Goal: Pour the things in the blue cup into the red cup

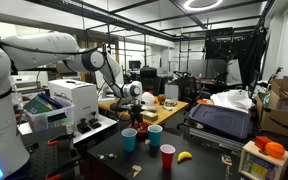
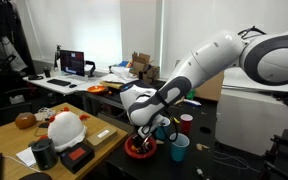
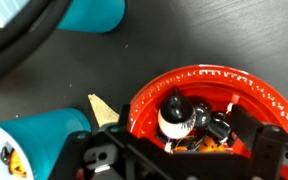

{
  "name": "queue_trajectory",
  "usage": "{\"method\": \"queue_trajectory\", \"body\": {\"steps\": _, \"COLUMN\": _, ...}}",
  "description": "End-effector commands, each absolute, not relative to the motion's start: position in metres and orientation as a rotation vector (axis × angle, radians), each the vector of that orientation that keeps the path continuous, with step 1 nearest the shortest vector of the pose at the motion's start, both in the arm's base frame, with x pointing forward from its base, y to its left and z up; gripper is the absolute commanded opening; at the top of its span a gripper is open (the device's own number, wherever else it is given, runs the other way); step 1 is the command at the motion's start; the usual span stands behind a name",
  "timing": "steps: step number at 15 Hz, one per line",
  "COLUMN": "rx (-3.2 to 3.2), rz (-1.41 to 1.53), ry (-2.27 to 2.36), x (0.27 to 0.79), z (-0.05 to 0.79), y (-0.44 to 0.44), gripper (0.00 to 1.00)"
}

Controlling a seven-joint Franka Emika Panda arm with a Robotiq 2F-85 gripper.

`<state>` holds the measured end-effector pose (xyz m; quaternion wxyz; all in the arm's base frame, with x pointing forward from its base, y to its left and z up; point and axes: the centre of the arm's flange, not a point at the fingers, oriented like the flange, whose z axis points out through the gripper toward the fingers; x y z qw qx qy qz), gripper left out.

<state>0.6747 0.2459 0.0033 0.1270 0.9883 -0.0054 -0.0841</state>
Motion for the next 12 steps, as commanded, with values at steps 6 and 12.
{"method": "queue_trajectory", "body": {"steps": 6, "rx": 2.873, "rz": -0.309, "ry": -0.095, "x": 0.681, "z": -0.017, "y": 0.258, "gripper": 0.43}}
{"method": "queue_trajectory", "body": {"steps": 12, "rx": 2.88, "rz": -0.289, "ry": -0.11, "x": 0.681, "z": -0.006, "y": 0.259, "gripper": 0.01}}
